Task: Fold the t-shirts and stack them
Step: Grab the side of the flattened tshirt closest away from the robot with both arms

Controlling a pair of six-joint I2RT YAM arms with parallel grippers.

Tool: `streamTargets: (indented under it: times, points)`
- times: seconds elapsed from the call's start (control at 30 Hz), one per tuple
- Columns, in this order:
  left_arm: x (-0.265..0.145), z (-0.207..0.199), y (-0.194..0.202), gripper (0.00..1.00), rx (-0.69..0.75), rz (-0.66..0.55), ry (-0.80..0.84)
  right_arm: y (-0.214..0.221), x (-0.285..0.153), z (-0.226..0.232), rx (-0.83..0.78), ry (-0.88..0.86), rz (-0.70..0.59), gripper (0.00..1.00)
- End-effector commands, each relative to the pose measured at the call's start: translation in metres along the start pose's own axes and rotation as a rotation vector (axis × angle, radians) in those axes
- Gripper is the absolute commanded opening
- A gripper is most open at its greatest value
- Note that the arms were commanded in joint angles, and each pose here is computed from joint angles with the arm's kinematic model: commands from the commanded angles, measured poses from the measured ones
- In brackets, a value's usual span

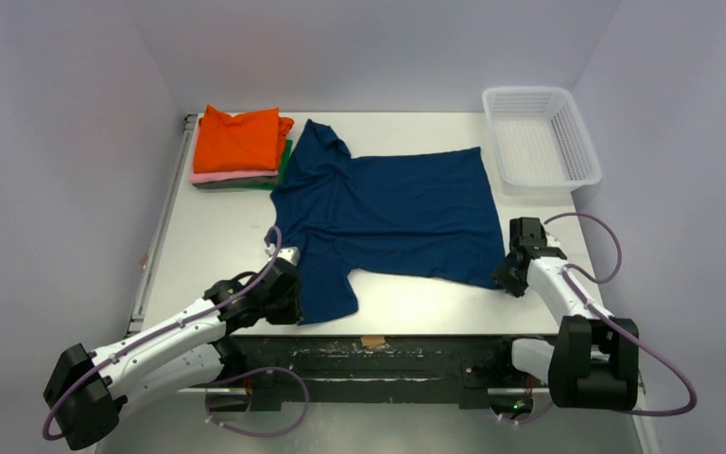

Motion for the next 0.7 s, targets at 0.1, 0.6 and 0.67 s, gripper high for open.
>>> streamTargets:
  times: [0.1,0.6,0.67]
  points:
    - [-0.008,-0.008,-0.01,0.0,0.008,-0.036,0.019,0.006,0.003,0.015,0.021,-0.052,0.021,0.04]
    - [-0.077,-0.025,0.013,0.0,0.009,0.054,0.273,-0.024,-0.101,-0.004,0.09,-0.155,-0.243,0.0]
    - [-0.089,-0.028,0.018,0.0,0.003,0.071,0.322,-0.026,-0.118,-0.01,0.095,-0.162,-0.279,0.0]
Point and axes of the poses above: each gripper's point midway between its finger pads, its own x axis out along the fingers, its own z axis along the line the jaws close on, y = z × x, the point moved 1 cm from there along -x, back along the fingers, and after that the axes turned 12 degrees about -x, right-handed, at the moved point
